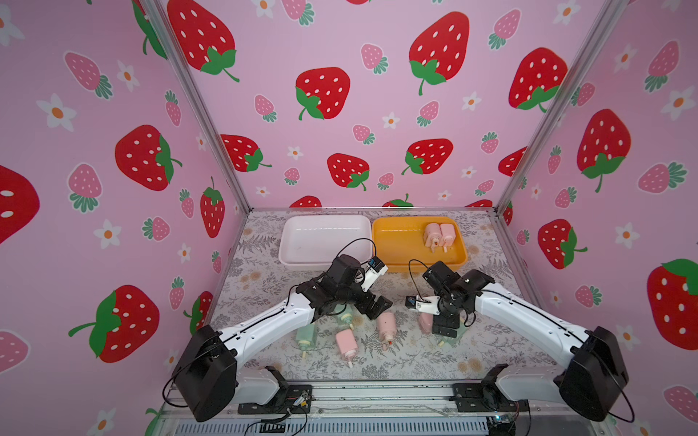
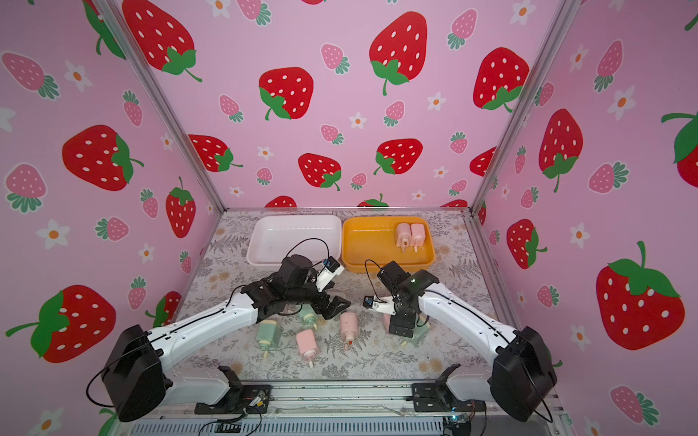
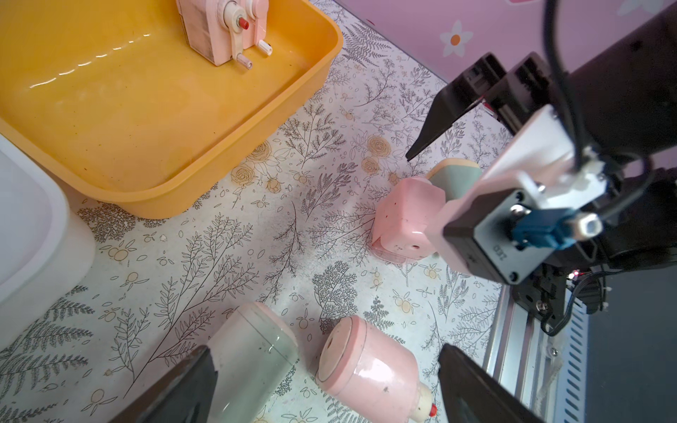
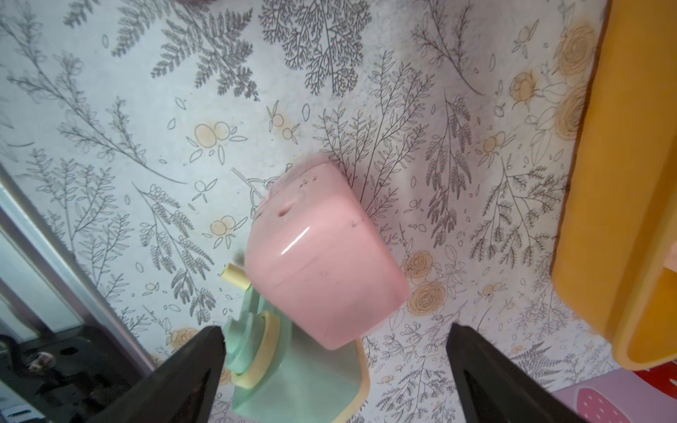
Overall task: Place the pencil sharpeners by color into the storage box
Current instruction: Pick up the pencil sharpener from the center of the board.
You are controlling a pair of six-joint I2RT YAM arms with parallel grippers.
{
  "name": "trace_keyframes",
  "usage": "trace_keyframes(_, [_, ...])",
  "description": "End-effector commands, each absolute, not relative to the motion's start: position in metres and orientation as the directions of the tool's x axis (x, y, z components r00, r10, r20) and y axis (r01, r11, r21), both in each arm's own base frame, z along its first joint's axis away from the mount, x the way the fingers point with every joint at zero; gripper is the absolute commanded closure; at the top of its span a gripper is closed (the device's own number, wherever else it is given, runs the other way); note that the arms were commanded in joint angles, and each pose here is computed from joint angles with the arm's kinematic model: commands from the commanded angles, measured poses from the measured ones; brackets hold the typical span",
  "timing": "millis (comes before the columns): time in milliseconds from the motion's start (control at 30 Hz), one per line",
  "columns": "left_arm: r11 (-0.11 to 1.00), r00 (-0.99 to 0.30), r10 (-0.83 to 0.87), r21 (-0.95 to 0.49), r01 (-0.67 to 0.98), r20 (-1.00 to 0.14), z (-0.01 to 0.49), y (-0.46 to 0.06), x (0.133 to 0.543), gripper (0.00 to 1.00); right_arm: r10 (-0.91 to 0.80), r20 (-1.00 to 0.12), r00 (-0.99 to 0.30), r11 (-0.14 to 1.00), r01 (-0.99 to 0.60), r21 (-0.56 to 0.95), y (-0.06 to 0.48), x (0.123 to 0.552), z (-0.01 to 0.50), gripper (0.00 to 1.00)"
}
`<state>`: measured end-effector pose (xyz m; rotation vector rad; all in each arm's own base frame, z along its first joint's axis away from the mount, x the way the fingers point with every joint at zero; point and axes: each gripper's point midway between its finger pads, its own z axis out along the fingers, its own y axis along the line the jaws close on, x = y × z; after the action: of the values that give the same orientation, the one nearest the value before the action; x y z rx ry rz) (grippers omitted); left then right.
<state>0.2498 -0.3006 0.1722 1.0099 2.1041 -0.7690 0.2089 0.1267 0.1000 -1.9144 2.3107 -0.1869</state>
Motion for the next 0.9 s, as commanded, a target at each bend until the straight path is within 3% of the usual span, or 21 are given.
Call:
trace_keyframes(0, [0.507, -0.448, 0.424, -0.204, 0.838, -0.787, 0.176, -0.301, 0.247, 0.00, -0.987, -0.047, -0.156, 0.162, -0.968, -0.192, 0.140, 0.222, 0.099, 0.00])
trace_keyframes(400, [0.553, -0.433, 0.438, -0.144, 0.820, -0.788, 0.175, -0.289, 0.253, 0.01, -0.990, -0.018, -0.141, 0.142, -0.980, -0.138, 0.149, 0.229, 0.080, 0.01])
trace_keyframes(533, [0.558, -0.439, 0.441, -0.143, 0.817, -0.783, 0.172, -0.289, 0.255, 0.01, -0.981, -0.034, -0.190, 0.193, -0.972, -0.135, 0.153, 0.234, 0.078, 0.20])
trace_keyframes(700, [0.559, -0.444, 0.442, -0.147, 0.816, -0.780, 0.171, -0.290, 0.255, 0.00, -0.963, -0.059, -0.262, 0.268, -0.952, -0.147, 0.156, 0.242, 0.079, 0.21])
trace_keyframes(867, [0.563, -0.448, 0.443, -0.147, 0.813, -0.776, 0.169, -0.290, 0.256, 0.00, -0.934, -0.055, -0.352, 0.354, -0.934, -0.037, 0.155, 0.230, 0.079, 0.16])
